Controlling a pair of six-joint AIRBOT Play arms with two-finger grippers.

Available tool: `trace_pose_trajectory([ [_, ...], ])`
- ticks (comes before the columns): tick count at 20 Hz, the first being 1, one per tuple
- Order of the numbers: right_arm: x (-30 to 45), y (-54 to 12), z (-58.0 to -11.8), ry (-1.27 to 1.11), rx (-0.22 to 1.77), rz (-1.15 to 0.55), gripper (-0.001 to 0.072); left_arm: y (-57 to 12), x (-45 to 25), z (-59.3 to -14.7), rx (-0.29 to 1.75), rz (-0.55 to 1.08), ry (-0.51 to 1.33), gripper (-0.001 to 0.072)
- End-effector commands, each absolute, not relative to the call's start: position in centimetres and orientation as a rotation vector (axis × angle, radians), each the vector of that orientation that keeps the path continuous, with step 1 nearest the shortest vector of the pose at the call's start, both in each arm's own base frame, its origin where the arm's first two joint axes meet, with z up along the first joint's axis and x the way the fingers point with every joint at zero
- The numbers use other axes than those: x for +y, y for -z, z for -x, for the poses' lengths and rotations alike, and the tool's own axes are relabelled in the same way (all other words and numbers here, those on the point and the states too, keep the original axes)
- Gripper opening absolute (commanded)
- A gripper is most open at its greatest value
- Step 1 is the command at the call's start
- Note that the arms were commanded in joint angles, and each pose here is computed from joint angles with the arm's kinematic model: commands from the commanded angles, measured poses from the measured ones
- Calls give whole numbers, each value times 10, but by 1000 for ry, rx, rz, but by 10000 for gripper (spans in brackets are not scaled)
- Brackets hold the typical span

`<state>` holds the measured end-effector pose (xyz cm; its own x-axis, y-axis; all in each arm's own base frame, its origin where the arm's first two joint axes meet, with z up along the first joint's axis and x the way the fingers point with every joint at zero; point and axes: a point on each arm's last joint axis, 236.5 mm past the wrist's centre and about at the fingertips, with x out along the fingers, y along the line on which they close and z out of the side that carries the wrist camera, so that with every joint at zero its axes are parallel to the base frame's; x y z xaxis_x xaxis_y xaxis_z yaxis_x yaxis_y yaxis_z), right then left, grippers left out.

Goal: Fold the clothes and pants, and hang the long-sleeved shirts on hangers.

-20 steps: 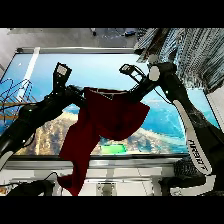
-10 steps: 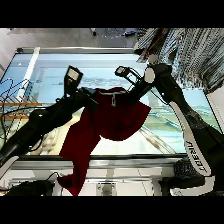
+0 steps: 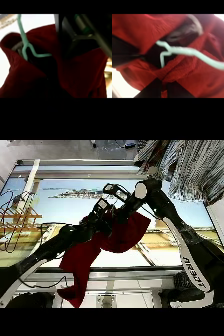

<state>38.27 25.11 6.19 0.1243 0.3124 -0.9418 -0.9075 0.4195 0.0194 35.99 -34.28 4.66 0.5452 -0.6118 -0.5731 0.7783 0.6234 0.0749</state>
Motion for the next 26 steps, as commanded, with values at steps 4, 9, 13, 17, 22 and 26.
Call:
trace_pose_trajectory([
  [4,261,-63,-376,-1035,1097,646,34,15,-334,-370,688,-311,795,21],
  [9,256,-35,-370,-1028,1147,642,35,28,-330,-373,721,-299,778,21],
  [13,258,-29,-381,-1006,1109,629,407,29,-329,-374,723,-298,775,21],
  [17,238,-31,-393,-996,1105,591,407,40,-326,-371,746,-305,772,21],
  [22,207,-25,-416,-1019,1065,424,404,52,-322,-367,766,-310,767,21],
  [26,206,25,-413,-1062,1149,325,403,48,-323,-371,742,-305,760,21],
])
